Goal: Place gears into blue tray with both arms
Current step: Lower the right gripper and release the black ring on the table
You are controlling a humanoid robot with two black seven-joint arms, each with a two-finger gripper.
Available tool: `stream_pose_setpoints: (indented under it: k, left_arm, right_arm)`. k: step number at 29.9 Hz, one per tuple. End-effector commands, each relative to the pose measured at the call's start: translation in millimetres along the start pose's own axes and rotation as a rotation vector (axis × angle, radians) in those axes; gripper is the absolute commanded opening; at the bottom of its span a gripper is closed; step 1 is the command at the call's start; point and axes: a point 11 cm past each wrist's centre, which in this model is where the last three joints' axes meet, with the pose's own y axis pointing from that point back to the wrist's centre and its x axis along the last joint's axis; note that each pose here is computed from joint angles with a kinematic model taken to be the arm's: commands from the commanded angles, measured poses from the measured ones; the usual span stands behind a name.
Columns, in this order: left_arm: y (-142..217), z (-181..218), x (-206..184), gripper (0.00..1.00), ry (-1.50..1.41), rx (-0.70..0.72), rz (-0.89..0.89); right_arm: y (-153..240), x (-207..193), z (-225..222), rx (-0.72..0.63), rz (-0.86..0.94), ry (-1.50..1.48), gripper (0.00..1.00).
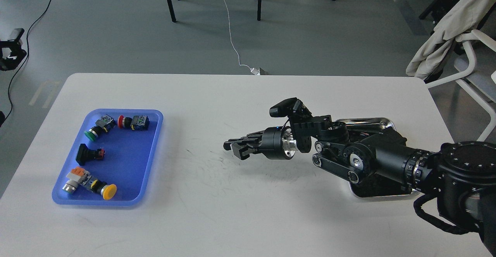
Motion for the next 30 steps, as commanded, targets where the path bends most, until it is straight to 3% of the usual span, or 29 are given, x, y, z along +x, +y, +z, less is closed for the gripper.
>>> stream_pose_setpoints:
  k: [1,7,12,20,26,30]
  left_arm:
    - [1.1,3.0,1.8,0.98,-0.003,-0.004,-0.003]
    - [1.5,4.2,2.7,0.98,-0.005,-0.005,-0.002]
    - [1.5,4.2,2.9,0.98,-0.004,-0.006,0.000]
    - [1.5,4.2,2.9,0.98,-0.004,-0.006,0.000]
    - [1.5,4.2,2.9,0.98,-0.004,-0.006,0.000]
    - [1.5,4.2,2.9,0.98,-0.004,-0.006,0.000]
  right_arm:
    - [-0.2,-2.7,0.1,-0.001,-0.010,0.013,0.02]
    - [-0.4,-8.6,1.2,-0.005,-0.029,0.024,0.02]
    - [-0.4,-9.2,1.7,-0.006,-0.026,0.022,0.10]
    - [0.2,-7.7,3.0,-0.010,-0.018,0.021,0.33]
    - [0.7,-6.3,4.2,-0.013,-0.012,0.018,0.35]
    - [1.5,1.5,5.1,-0.015,0.032,0.010,0.44]
